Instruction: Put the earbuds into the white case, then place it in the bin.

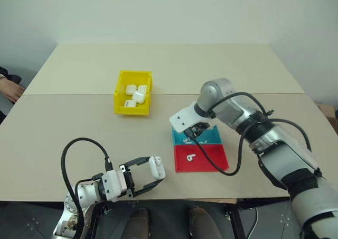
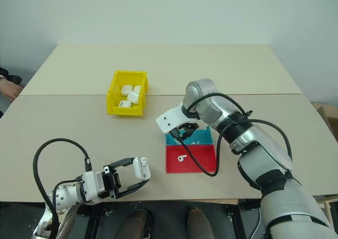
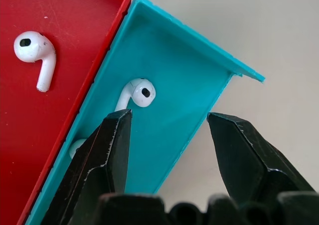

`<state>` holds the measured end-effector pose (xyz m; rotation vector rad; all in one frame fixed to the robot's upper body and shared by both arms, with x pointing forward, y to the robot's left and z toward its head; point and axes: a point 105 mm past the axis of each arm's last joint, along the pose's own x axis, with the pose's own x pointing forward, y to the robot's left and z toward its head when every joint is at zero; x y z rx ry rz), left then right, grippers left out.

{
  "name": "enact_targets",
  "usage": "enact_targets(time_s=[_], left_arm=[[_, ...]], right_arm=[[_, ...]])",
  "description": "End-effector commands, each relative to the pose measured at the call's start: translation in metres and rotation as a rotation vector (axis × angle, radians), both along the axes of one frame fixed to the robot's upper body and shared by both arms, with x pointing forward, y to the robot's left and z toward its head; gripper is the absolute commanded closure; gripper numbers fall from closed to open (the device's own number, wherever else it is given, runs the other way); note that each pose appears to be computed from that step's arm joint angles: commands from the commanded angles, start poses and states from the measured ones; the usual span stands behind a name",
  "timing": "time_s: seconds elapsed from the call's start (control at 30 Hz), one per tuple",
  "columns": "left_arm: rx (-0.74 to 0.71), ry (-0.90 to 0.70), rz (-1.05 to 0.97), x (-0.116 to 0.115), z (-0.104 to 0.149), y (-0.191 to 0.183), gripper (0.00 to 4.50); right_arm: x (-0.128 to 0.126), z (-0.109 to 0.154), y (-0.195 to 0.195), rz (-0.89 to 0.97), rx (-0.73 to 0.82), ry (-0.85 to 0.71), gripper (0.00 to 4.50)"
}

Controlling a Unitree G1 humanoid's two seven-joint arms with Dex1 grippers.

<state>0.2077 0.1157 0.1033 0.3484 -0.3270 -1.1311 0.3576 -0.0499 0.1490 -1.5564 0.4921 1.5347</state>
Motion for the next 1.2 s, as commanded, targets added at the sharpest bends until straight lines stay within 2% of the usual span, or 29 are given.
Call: enact_targets(time_s=[0.03,0.23,0.63,1.2], left_arm=[[-0.012,-0.041,-0.005,-0.003,0.007,-0.004,1.76],[-0.003,-0.039,0.004,-0.005,0.005,-0.003,1.76],[0.004,-0.04,0.021,-0.004,0.003,-0.004,1.76],[0.009,-0.05,0.019,-0.003,0.003,-0.005,1.76]], right_arm=[[0.0,0.007,0.002,-0.006,0.01,0.009,1.58],[0.003,-0.002,0.003,-0.048,0.015,0.052,1.58],[0.013,-0.011,0.004,-0.08,0.014,0.03,1.58],[0.004,-0.009,0.012,0.038,0.027,0.009,1.58]])
